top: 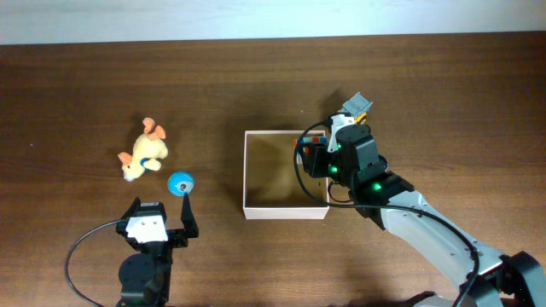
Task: Pack container
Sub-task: 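Lift the cube and carry it with the right gripper into the box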
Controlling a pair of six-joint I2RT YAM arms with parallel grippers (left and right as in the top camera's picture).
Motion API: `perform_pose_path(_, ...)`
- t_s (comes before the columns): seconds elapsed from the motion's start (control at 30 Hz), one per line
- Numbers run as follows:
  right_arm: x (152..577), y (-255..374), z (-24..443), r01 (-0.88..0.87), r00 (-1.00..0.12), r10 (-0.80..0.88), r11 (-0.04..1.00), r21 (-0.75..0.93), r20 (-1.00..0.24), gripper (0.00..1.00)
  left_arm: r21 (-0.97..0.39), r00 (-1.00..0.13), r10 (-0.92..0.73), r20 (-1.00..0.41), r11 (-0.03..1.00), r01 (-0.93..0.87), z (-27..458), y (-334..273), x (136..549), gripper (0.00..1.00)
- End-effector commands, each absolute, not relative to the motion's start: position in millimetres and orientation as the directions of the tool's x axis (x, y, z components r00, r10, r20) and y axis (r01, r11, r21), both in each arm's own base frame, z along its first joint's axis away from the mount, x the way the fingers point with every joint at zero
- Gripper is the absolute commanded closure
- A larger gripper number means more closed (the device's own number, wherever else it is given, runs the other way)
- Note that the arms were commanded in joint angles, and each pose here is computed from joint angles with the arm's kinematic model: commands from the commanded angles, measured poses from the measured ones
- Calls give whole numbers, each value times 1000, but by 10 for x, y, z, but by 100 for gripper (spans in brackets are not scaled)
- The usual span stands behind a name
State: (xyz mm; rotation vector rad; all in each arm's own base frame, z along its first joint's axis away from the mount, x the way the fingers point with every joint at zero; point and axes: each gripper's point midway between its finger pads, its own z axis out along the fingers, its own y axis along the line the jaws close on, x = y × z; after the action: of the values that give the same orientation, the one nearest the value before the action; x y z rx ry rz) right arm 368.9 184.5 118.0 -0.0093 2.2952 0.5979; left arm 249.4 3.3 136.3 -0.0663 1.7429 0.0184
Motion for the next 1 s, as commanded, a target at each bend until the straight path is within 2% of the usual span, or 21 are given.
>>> perform_pose_path(0.0,3726,1818,1196,-180,-694,156,907,380,-702,48,-7,-171,-16,-985,999,-49,1353,31,2493,1)
perform_pose_path(0.6,3757,1780,1209,-164,-681,164,916,367,-713,48,-7,-171,-16,-985,999,-49,1353,30,2493,1)
perform_pose_path(0.83,3776,1789,1238,-169,-672,168,913,370,-721,36,-7,-171,-16,-985,999,-49,1353,30,2493,1)
perform_pose_path(0.97,3776,1789,1237,-169,-672,168,913,370,-721,35,-7,-171,-16,-985,999,-49,1353,31,2493,1)
